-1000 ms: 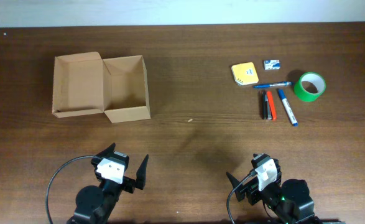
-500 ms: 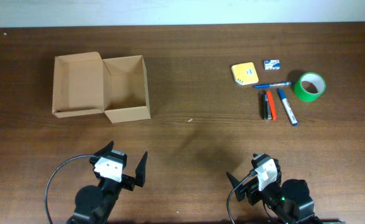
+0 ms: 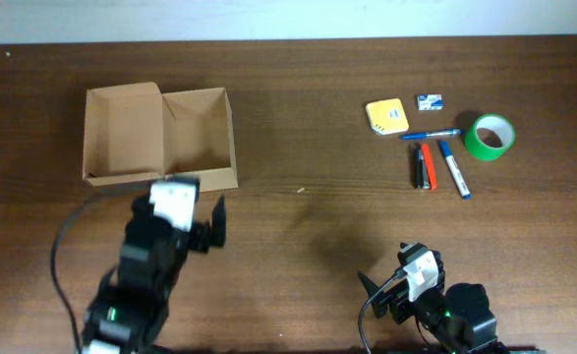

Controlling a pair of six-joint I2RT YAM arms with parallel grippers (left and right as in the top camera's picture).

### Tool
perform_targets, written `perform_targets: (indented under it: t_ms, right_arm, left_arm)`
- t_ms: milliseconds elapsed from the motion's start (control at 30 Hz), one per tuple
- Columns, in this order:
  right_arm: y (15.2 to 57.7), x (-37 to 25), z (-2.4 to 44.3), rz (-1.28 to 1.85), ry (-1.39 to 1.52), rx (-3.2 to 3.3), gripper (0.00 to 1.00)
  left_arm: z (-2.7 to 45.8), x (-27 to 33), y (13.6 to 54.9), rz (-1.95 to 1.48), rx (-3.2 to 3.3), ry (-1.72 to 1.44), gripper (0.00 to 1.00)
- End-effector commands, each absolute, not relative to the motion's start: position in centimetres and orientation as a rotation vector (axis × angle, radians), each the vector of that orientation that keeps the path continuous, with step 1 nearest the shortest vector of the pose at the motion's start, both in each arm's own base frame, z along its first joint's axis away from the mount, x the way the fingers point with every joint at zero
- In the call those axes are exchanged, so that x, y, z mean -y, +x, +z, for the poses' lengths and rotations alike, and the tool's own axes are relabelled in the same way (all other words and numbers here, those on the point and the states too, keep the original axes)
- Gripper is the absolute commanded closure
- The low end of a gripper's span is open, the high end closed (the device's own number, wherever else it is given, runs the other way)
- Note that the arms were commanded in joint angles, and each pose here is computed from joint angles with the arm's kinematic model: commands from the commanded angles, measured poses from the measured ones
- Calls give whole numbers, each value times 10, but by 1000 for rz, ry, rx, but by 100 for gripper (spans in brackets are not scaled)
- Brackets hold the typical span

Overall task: Pack container
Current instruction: 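Move the left gripper to the box and grip its lid edge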

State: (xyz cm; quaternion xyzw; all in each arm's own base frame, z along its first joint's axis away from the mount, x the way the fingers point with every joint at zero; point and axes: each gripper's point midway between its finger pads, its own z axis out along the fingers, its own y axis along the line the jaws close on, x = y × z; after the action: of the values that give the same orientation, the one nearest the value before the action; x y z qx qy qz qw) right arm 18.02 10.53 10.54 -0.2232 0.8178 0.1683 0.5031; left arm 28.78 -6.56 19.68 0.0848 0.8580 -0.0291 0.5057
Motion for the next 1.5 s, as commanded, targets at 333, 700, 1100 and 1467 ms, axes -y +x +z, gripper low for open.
perform_targets:
  t_ms: [333, 700, 1100, 1467]
  right_arm:
    - [180, -106, 105, 404, -539, -1970, 1]
    - [180, -106, 105, 403, -539, -1970, 2]
    - [180, -106, 105, 403, -539, -1970, 1]
    - [180, -106, 105, 403, -539, -1970, 1]
  left_arm:
    - [214, 107, 397, -100, -2268, 263, 1]
    - [165, 121, 433, -114, -2310, 279, 1]
    - [87, 124, 447, -140, -2464, 122, 17]
    - [86, 128, 450, -159, -2465, 98, 98]
